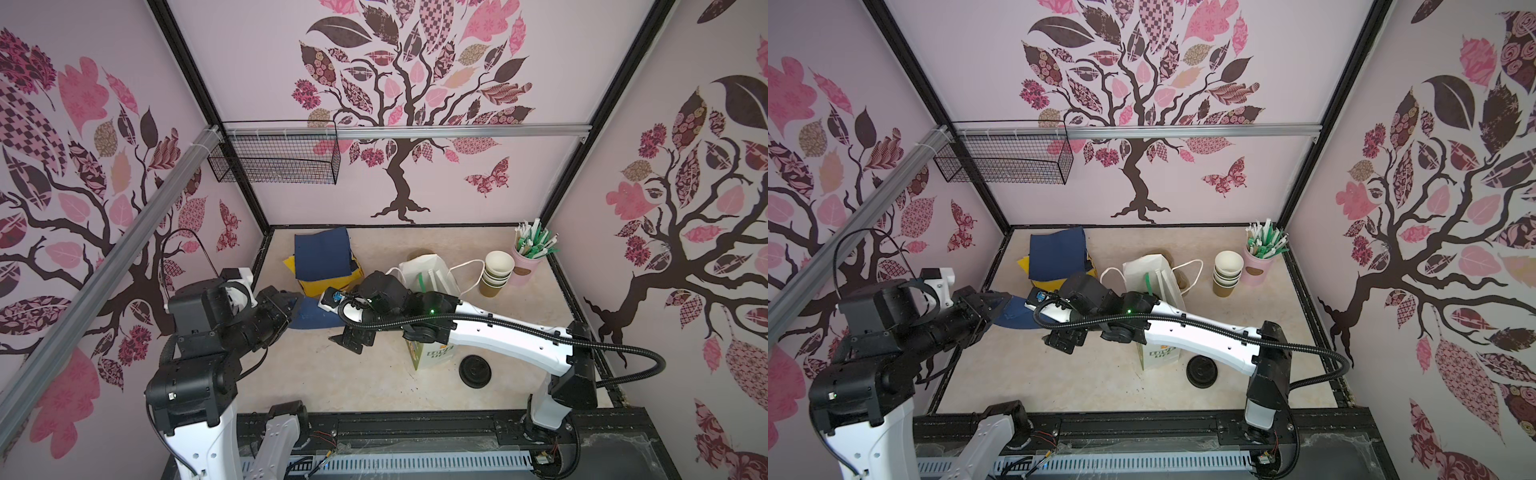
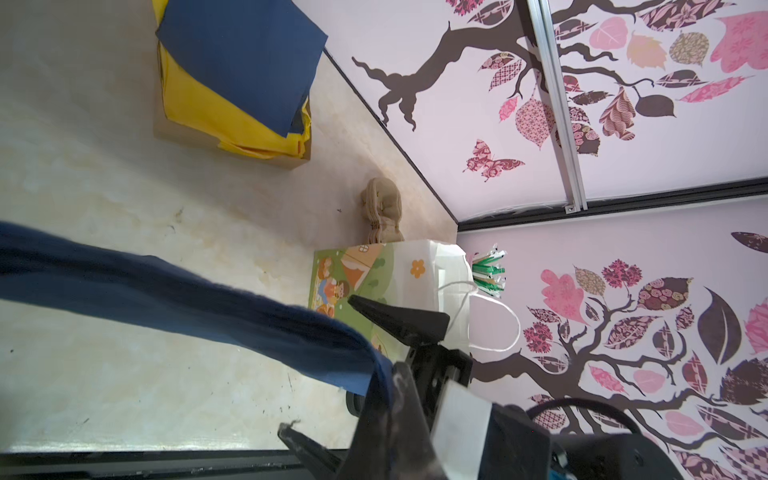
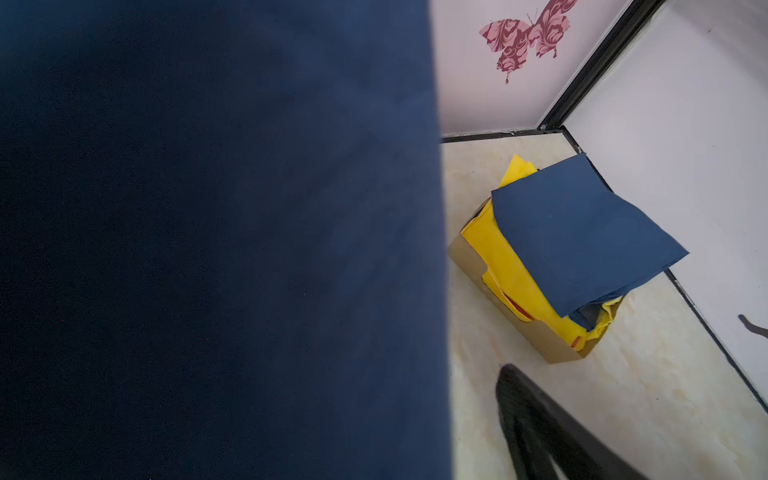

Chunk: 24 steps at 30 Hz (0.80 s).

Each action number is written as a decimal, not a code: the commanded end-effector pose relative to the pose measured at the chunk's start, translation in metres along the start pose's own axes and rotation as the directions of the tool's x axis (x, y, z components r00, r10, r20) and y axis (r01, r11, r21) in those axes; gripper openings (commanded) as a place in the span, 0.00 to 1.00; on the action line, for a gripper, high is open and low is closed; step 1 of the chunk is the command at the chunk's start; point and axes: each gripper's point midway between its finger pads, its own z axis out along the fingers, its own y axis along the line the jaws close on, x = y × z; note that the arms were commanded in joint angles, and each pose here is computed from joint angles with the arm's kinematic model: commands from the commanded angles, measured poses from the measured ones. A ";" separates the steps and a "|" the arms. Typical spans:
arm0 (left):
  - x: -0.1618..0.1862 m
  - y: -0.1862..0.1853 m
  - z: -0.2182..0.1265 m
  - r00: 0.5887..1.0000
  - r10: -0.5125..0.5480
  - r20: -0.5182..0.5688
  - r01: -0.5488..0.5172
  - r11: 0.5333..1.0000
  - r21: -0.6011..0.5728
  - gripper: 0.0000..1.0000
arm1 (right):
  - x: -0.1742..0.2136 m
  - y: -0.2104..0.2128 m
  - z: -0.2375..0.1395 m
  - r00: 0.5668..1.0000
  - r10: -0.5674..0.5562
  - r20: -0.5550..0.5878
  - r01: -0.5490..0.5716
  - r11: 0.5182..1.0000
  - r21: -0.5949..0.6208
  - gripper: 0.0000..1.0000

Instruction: Pack the takeout coffee

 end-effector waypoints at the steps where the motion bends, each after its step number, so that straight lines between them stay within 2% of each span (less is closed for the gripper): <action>1: 0.016 -0.004 -0.014 0.999 -0.006 -0.035 0.007 1.000 0.012 0.00 | -0.058 0.014 -0.036 0.978 0.006 0.211 0.003 0.999 -0.044 0.88; 10: 0.015 -0.009 -0.020 1.000 0.007 -0.029 -0.006 1.000 0.013 0.00 | -0.059 0.027 -0.056 0.963 0.092 0.254 -0.060 0.990 -0.129 0.63; 14: 0.013 -0.016 -0.023 1.000 0.009 -0.028 -0.008 1.000 0.029 0.00 | -0.053 0.028 -0.052 0.966 0.102 0.239 -0.071 0.988 -0.135 0.49; 19: 0.015 -0.018 -0.024 0.999 -0.001 -0.038 0.002 0.999 0.039 0.00 | -0.058 0.027 -0.046 0.962 0.108 0.251 -0.076 0.988 -0.137 0.36; 21: 0.016 -0.018 -0.024 0.999 -0.006 -0.038 0.008 0.999 0.041 0.00 | -0.062 0.028 -0.046 0.960 0.109 0.258 -0.074 0.987 -0.141 0.29; 24: 0.015 -0.019 -0.024 0.999 -0.012 -0.035 0.014 0.999 0.046 0.00 | -0.064 0.030 -0.048 0.957 0.115 0.265 -0.074 0.985 -0.158 0.11</action>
